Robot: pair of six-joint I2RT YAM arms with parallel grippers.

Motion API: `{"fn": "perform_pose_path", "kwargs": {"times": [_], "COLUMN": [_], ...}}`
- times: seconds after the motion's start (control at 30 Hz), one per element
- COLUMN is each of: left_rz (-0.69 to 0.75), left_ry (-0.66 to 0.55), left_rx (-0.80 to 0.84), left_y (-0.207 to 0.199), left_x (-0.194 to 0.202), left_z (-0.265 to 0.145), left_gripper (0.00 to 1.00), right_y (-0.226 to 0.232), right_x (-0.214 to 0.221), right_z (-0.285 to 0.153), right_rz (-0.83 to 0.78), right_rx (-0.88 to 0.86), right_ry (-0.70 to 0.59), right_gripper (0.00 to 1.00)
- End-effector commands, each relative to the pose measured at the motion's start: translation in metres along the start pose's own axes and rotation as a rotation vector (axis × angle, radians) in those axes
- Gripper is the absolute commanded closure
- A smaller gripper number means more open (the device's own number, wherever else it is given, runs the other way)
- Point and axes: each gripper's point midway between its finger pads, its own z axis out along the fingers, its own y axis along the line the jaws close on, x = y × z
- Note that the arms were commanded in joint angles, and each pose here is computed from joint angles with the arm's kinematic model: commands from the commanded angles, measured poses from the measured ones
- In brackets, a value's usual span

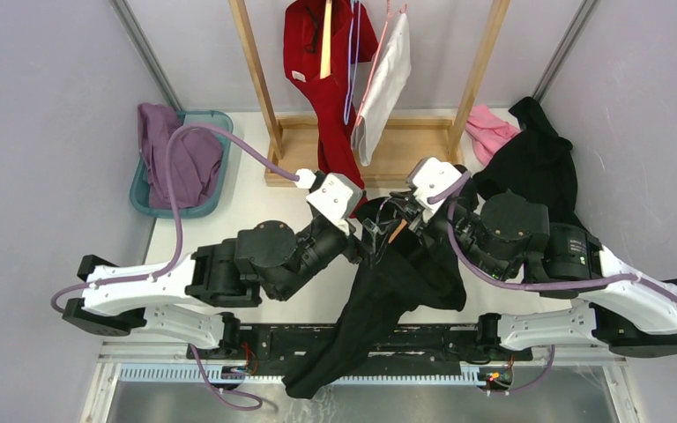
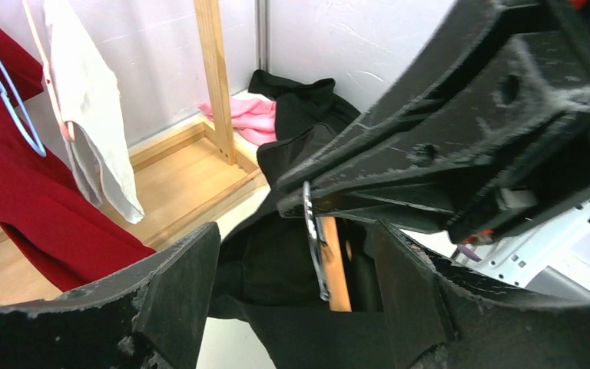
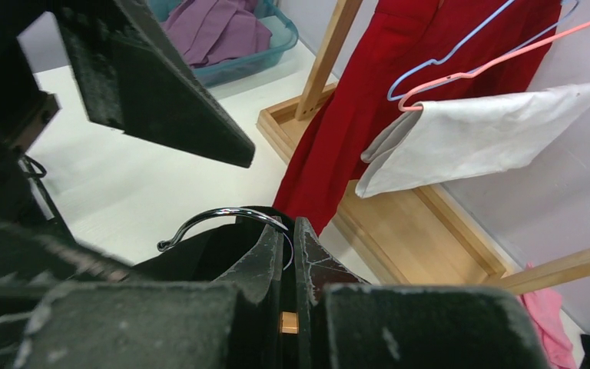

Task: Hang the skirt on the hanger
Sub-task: Pick up the hanger at the center of the board.

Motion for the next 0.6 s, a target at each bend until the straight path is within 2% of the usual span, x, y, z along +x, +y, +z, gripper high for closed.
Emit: {"fn": "perform_pose_path", "kwargs": {"times": [0.0,0.23,0.57], "left_rz": [-0.024,-0.028,0.009], "left_ry": [-0.045,-0.034,-0.018], "left_rx": [-0.012,0.01,0.126], "left_y": [0.008,0.009,-0.009], "left_x": [-0.024,-0.02,-0.024], "left_z": [0.005,0.014,0.026], "left_gripper": [0.24,0.47,0.79], "right_y": [-0.009,-0.007,0.004], "right_x": [-0.029,-0.03,-0.025], "right_z": [-0.017,-0.026,-0.02], "right_rz": [0.097,0.114,0.099], "right_rx": [-0.012,-0.044,-0.085], "right_ry": [-0.126,-0.142,-0.122], "right_gripper": [0.98,0.98,0.98]}}
